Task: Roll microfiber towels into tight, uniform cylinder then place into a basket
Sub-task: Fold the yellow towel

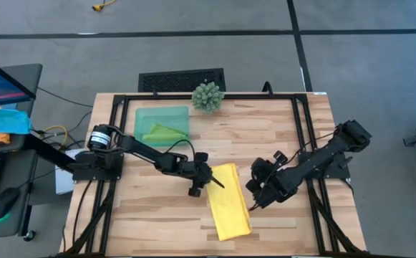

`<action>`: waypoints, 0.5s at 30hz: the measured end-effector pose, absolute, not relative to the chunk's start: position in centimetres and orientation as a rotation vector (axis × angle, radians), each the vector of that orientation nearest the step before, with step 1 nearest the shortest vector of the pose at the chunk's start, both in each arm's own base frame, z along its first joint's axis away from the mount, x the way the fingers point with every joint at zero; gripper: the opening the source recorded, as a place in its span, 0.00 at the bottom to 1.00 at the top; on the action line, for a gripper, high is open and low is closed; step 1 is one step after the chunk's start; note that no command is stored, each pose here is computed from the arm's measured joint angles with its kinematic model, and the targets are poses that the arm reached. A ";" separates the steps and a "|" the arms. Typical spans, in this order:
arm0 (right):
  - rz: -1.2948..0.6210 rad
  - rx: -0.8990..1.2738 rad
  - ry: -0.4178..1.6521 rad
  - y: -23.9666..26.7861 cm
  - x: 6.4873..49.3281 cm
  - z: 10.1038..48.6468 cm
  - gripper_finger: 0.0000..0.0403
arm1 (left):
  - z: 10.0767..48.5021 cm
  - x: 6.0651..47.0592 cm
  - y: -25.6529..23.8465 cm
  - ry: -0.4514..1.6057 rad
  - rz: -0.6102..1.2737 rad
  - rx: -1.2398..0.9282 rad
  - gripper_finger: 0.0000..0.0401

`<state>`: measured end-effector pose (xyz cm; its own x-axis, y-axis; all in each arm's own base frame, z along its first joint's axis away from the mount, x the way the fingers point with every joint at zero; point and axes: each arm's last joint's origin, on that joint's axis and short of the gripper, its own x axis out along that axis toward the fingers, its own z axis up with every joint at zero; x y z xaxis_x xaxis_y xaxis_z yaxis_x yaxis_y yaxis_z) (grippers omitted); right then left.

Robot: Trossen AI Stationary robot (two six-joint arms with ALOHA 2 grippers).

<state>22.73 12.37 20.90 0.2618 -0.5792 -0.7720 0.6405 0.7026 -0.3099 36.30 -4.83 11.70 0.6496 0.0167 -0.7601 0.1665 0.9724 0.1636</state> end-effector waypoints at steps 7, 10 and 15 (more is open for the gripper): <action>-0.824 0.073 1.012 12.4 22.7 20.9 0.14 | 11.8 36.3 -2.8 0.889 -0.009 0.379 0.40; -0.825 0.073 1.012 12.4 22.8 20.9 0.14 | 11.8 36.3 -1.5 0.906 0.034 0.416 0.40; -0.824 0.073 1.012 12.4 22.7 20.9 0.14 | 11.8 36.3 0.1 0.923 0.096 0.429 0.40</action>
